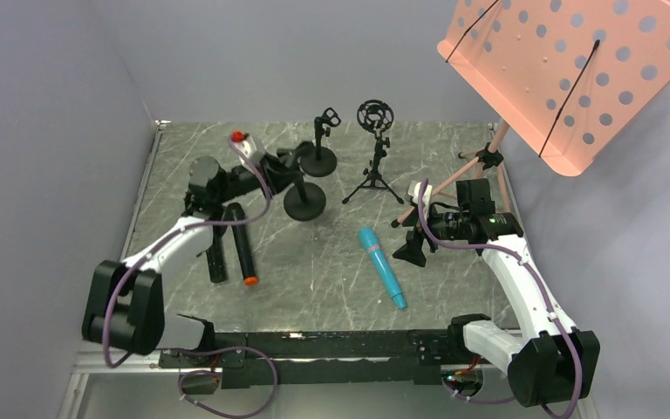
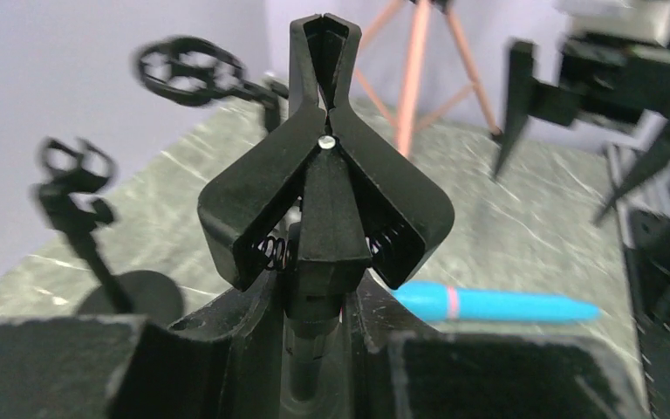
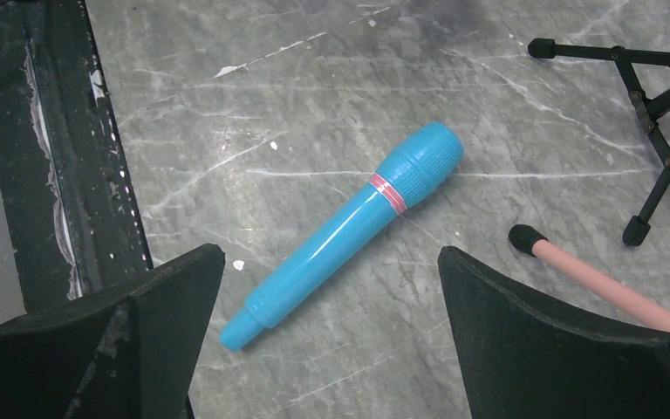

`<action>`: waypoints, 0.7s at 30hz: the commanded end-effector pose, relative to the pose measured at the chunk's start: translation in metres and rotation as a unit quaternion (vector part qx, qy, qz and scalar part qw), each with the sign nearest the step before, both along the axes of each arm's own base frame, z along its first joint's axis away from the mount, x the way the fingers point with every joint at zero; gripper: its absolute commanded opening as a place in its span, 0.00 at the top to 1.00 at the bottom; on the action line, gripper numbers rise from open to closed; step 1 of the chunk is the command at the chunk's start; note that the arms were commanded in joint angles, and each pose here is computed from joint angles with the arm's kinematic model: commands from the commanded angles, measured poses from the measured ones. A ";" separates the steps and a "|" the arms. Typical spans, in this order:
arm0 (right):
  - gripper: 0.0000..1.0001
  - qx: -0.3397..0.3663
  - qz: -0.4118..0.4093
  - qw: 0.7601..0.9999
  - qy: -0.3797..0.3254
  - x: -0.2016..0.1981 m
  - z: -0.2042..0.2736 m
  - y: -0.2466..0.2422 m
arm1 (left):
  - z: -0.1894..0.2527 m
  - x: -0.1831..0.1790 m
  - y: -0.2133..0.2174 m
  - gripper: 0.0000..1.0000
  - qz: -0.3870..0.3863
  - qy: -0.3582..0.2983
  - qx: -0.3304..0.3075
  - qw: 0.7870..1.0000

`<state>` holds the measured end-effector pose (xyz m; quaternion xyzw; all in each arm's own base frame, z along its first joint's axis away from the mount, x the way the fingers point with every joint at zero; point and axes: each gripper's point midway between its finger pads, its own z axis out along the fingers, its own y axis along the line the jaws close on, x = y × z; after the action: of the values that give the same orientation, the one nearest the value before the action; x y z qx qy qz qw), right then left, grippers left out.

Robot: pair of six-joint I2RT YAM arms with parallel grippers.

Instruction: Attach the microphones to the stand

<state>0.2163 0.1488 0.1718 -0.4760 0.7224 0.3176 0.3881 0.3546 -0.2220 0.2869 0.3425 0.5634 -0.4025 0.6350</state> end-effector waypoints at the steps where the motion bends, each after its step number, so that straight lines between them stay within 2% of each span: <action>1: 0.00 0.007 0.015 0.999 -0.040 0.004 0.018 0.004 | -0.029 -0.042 -0.019 1.00 -0.036 -0.017 0.046 0.998; 7: 0.00 0.007 0.015 0.999 -0.041 0.003 0.018 0.004 | -0.064 -0.065 -0.048 1.00 -0.063 -0.026 0.095 0.993; 17: 0.00 0.006 0.015 0.999 -0.040 0.004 0.015 0.004 | -0.080 -0.065 -0.052 1.00 -0.060 -0.012 0.069 0.996; 19: 0.00 0.006 0.015 0.999 -0.039 0.004 0.015 0.004 | -0.087 -0.066 -0.049 0.96 -0.052 -0.007 0.068 0.996; 21: 0.00 0.006 0.015 0.999 -0.039 0.004 0.014 0.004 | -0.093 -0.066 -0.045 0.85 -0.038 -0.009 0.065 0.997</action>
<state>0.2155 0.1493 0.1731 -0.4780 0.7202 0.3169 0.3903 0.2836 -0.2686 0.1716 0.4081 0.6145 -0.4015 0.5428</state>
